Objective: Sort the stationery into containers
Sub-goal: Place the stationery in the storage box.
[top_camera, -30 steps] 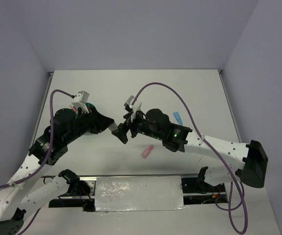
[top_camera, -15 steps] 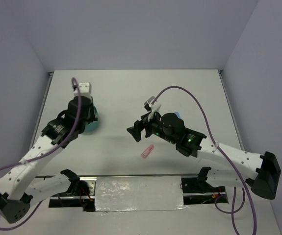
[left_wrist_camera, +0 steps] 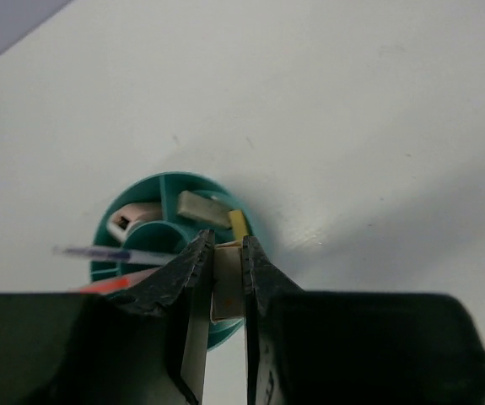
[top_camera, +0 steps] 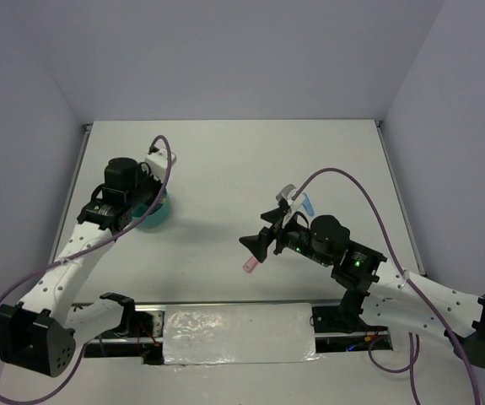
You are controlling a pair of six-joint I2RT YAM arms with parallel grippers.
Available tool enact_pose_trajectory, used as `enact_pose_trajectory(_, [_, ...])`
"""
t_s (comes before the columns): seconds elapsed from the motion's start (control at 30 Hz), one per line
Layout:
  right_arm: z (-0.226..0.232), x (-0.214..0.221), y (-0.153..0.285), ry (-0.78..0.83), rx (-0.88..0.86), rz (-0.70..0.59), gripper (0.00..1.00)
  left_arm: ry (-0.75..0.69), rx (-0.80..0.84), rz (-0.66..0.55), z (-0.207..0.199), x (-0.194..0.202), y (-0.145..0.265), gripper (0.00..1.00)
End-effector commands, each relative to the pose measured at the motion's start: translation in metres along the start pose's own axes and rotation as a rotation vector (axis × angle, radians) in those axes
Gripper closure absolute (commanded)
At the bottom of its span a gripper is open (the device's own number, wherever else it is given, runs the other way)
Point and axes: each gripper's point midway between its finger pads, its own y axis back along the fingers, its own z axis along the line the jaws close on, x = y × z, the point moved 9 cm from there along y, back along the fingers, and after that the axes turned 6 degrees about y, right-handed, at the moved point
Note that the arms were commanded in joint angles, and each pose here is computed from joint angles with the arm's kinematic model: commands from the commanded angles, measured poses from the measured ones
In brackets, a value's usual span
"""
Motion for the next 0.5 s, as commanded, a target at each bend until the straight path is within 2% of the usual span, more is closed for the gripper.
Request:
enact_pose_trajectory(0.0, [0.002, -0.002, 0.011, 0.016, -0.032, -0.024, 0.00, -0.121, 0.162, -0.056, -0.009, 0.000, -0.017, 1.00])
enact_pose_trajectory(0.13, [0.002, 0.000, 0.023, 0.012, -0.055, -0.064, 0.00, -0.129, 0.083, -0.010, -0.003, 0.017, -0.021, 1.00])
enact_pose_trajectory(0.47, [0.006, 0.000, 0.032, 0.018, -0.105, -0.067, 0.00, -0.127, -0.092, -0.014, 0.007, 0.045, -0.025, 1.00])
